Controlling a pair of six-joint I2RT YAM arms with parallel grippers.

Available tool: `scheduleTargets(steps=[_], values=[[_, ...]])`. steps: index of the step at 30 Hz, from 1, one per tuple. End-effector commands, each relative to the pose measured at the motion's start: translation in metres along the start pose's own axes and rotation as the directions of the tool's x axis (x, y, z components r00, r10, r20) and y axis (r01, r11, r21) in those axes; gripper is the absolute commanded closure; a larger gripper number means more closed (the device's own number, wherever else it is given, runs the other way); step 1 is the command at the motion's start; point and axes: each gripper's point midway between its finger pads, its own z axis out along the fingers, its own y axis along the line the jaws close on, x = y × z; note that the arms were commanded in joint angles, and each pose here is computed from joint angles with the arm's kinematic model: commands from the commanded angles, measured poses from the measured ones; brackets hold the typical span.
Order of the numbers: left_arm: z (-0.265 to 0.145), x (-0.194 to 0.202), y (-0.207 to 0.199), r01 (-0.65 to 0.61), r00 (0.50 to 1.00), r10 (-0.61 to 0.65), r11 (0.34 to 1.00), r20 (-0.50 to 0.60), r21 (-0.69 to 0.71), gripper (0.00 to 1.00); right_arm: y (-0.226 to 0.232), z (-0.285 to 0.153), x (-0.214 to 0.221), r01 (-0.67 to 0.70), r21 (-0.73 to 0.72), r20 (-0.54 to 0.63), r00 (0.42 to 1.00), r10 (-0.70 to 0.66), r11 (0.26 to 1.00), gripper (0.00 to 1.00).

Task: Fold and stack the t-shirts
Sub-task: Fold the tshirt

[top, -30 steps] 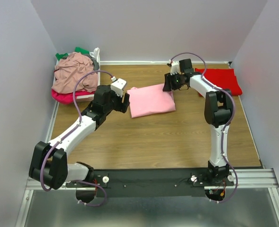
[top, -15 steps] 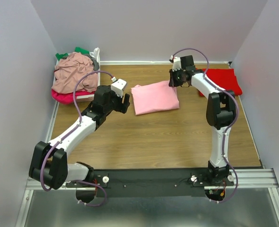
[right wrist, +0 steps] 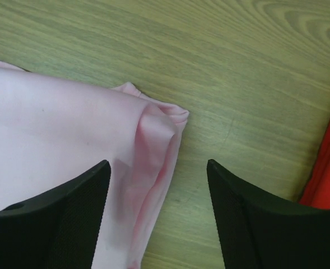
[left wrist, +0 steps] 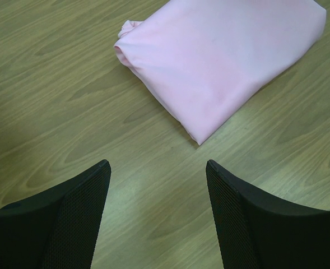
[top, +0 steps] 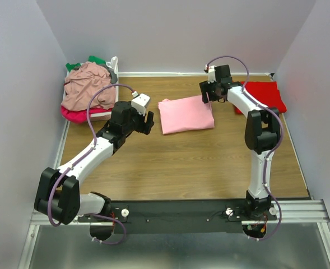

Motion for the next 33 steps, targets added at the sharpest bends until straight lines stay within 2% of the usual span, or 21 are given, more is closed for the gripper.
scheduleTargets(steps=[1, 3, 5, 10, 14, 16, 18, 20, 21, 25, 27, 31, 32, 33], values=[[0.001, 0.000, -0.004, 0.000, 1.000, -0.001, 1.000, 0.008, 0.023, 0.24, 0.002, 0.003, -0.002, -0.041, -0.025, 0.009, 0.999, 0.041, 0.999, 0.20], [0.001, 0.000, -0.004, 0.001, 1.000, -0.001, 1.000, 0.007, 0.025, 0.24, 0.014, 0.006, -0.002, -0.060, -0.089, 0.010, 0.998, 0.062, 0.994, 0.12], [0.002, 0.001, -0.004, 0.002, 1.000, -0.002, 1.000, 0.002, 0.026, 0.24, 0.024, 0.009, -0.003, -0.074, -0.141, 0.010, 0.997, 0.076, 0.987, 0.11], [0.003, 0.004, -0.005, 0.003, 1.000, -0.003, 1.000, -0.007, 0.031, 0.24, 0.029, 0.025, 0.006, -0.095, -0.163, -0.017, 0.995, 0.094, 0.982, 0.13], [0.005, 0.006, -0.006, 0.005, 1.000, -0.005, 0.999, -0.014, 0.041, 0.24, 0.035, 0.033, 0.010, -0.086, -0.172, -0.028, 0.996, 0.082, 0.981, 0.20], [0.006, 0.007, -0.006, 0.006, 1.000, -0.005, 0.999, -0.018, 0.043, 0.24, 0.039, 0.035, 0.007, -0.077, -0.181, -0.021, 0.997, 0.075, 0.980, 0.29], [0.008, 0.010, -0.007, 0.009, 1.000, -0.007, 0.999, -0.029, 0.046, 0.24, 0.043, 0.038, 0.007, -0.076, -0.189, -0.023, 0.997, 0.073, 0.979, 0.34], [0.008, 0.012, -0.007, 0.010, 0.999, -0.008, 0.999, -0.035, 0.046, 0.24, 0.044, 0.038, 0.003, -0.077, -0.193, -0.016, 0.997, 0.076, 0.978, 0.46], [0.008, 0.013, -0.006, 0.011, 0.999, -0.009, 0.999, -0.040, 0.045, 0.24, 0.044, 0.036, 0.001, -0.078, -0.192, -0.012, 0.997, 0.077, 0.978, 0.58], [0.009, 0.015, -0.007, -0.011, 0.999, 0.014, 0.999, -0.044, 0.050, 0.24, 0.041, 0.022, -0.011, -0.106, -0.226, 0.013, 0.994, 0.112, 0.968, 0.92], [0.010, 0.014, -0.007, -0.013, 0.999, 0.015, 0.999, -0.044, 0.052, 0.24, 0.036, 0.014, -0.013, -0.154, -0.280, 0.015, 0.986, 0.164, 0.948, 0.97], [0.010, 0.013, -0.008, -0.013, 0.999, 0.015, 0.998, -0.042, 0.061, 0.24, 0.017, 0.004, -0.008, -0.304, -0.366, -0.030, 0.948, 0.315, 0.880, 0.97], [0.011, 0.014, -0.009, -0.012, 0.999, 0.015, 0.998, -0.045, 0.067, 0.25, 0.008, 0.006, -0.003, -0.324, -0.354, -0.038, 0.942, 0.333, 0.877, 0.92], [0.011, 0.016, -0.010, -0.011, 0.999, 0.014, 0.997, -0.049, 0.071, 0.25, 0.001, 0.009, 0.003, -0.327, -0.323, -0.043, 0.942, 0.332, 0.888, 0.76]])
